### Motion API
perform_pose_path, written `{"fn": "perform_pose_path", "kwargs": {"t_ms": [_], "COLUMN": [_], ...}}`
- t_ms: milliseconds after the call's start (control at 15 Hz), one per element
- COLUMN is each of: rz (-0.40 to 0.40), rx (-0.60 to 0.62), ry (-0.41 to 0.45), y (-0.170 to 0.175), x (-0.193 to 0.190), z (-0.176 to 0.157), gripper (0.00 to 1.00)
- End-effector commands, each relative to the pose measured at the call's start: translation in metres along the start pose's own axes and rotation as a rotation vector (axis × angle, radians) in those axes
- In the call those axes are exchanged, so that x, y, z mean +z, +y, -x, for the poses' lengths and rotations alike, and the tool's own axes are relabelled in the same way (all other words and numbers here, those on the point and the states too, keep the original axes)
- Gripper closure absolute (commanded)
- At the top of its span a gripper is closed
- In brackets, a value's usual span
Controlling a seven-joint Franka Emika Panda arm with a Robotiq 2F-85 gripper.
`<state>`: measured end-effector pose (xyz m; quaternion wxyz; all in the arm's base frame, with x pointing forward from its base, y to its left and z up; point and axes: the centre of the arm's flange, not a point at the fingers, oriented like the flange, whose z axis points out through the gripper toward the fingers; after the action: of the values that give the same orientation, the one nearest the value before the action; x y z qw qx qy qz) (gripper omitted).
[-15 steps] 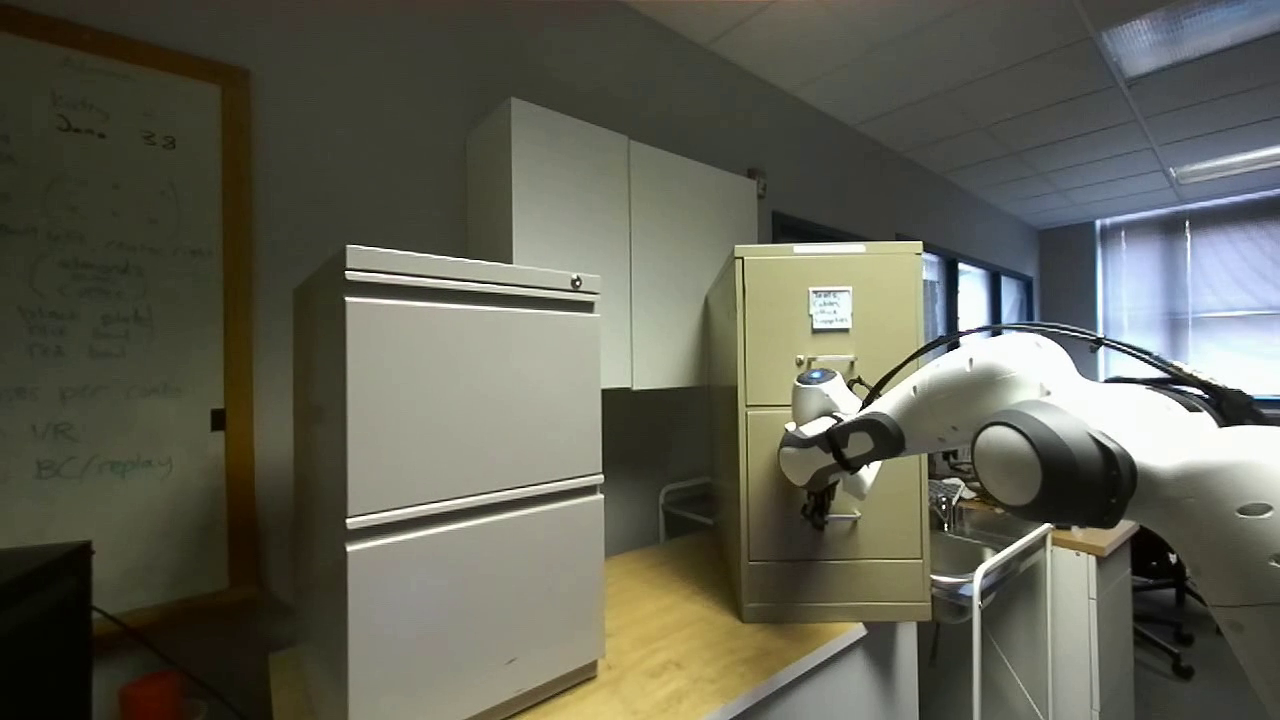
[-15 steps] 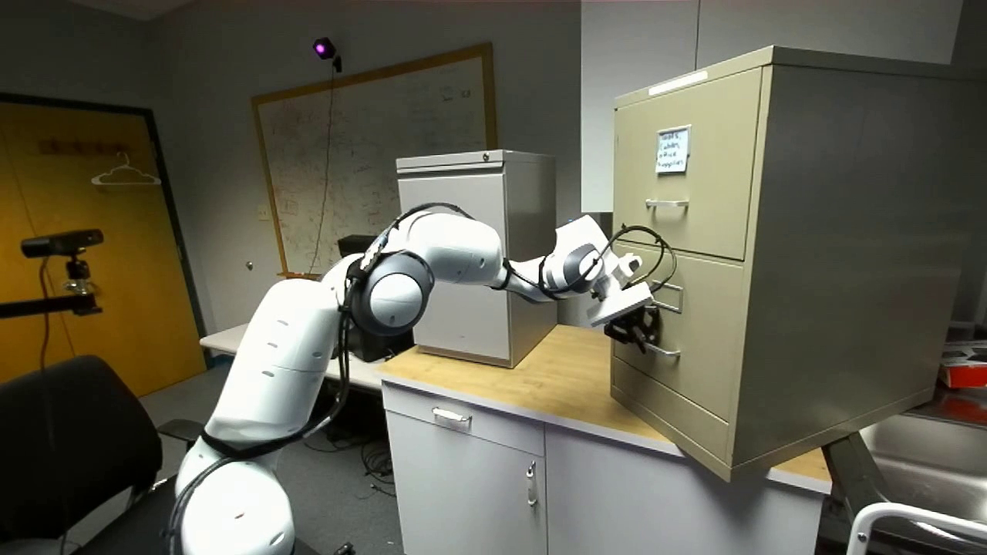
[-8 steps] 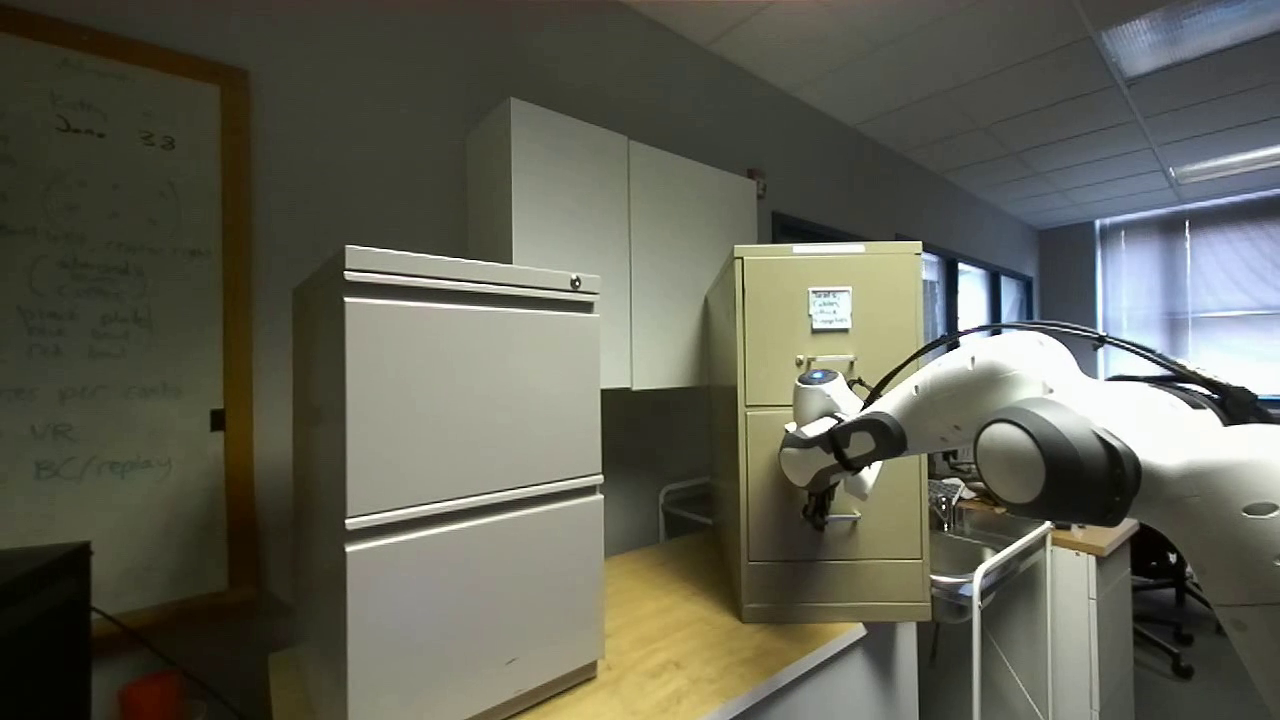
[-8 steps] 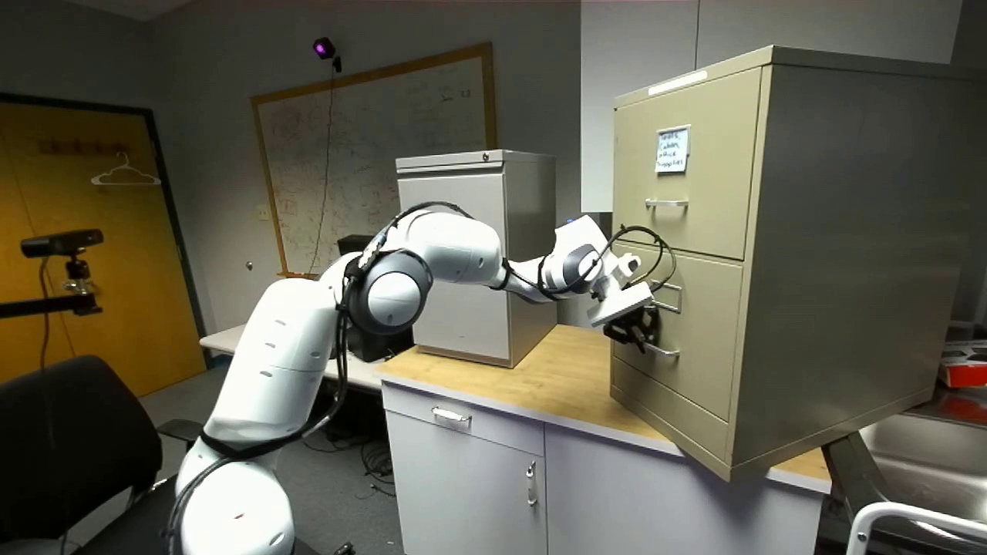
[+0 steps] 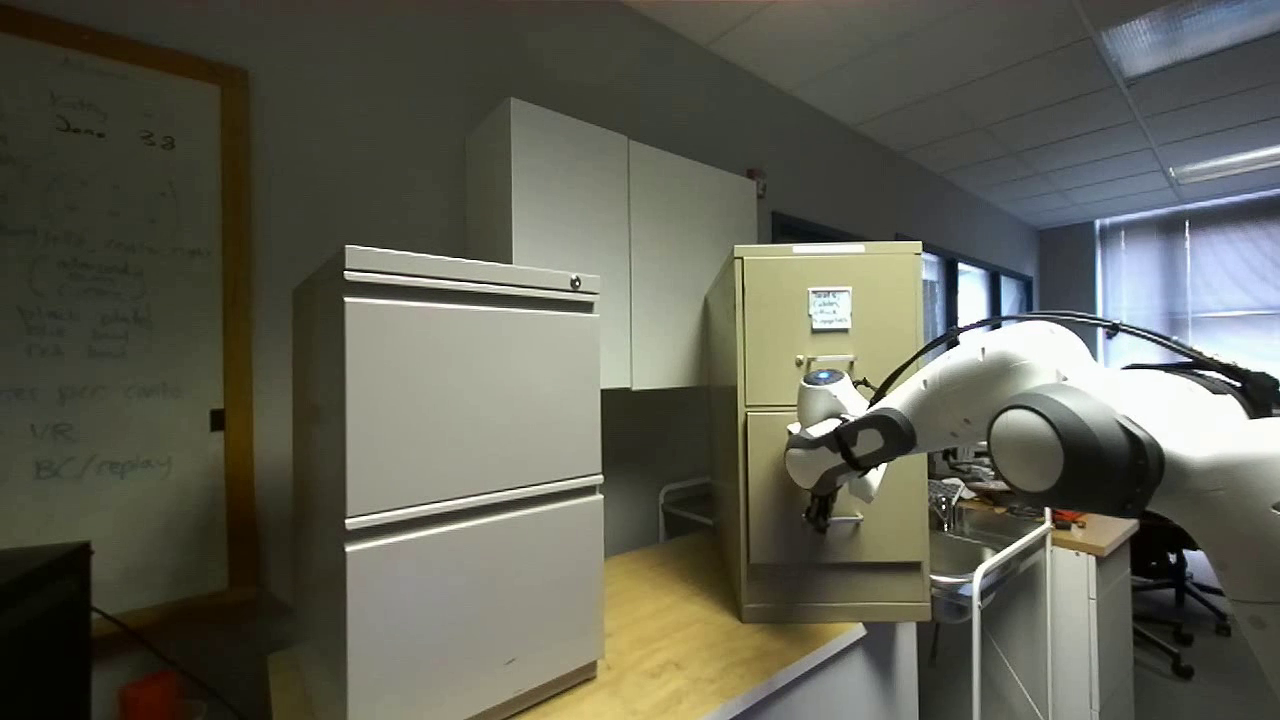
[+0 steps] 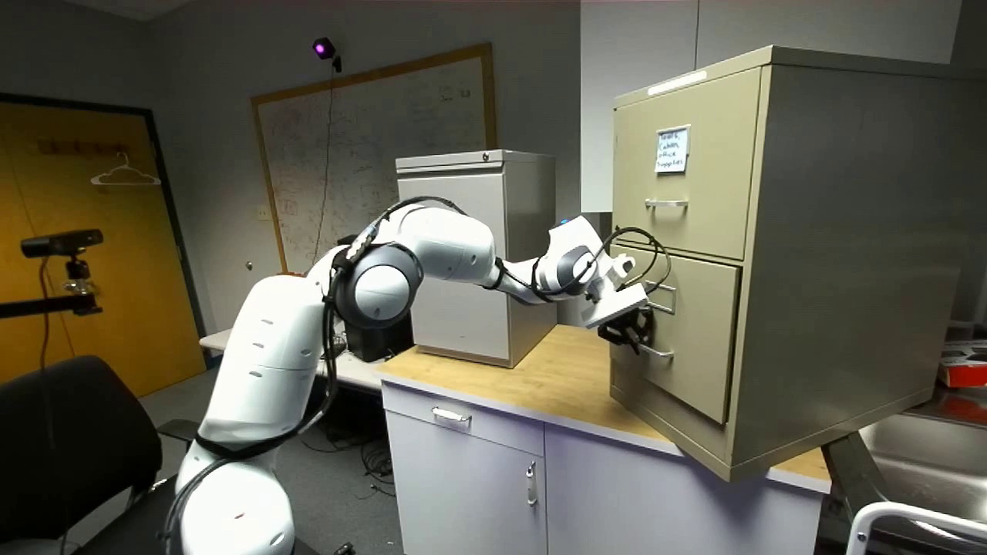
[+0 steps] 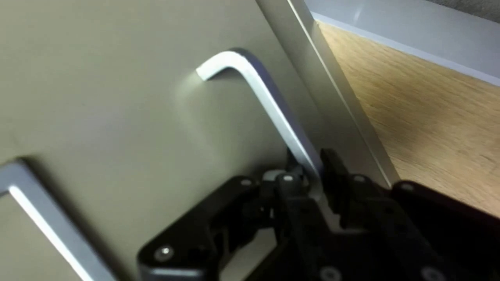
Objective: Open the bottom drawer of the file cabinet to the right
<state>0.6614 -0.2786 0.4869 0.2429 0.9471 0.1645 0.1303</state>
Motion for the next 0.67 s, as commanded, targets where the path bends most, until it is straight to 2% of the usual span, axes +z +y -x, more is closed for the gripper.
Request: {"fn": "perform_pose_path", "kwargs": {"t_ms": [0, 600], "rz": [-0.141, -0.183], "rx": [-0.052, -0.078], "ry": [-0.017, -0.035], "y": [-0.077, -0.103], "x": [-0.011, -0.039], "z": [0.003, 0.027], "gripper": [0.95, 0.95]}}
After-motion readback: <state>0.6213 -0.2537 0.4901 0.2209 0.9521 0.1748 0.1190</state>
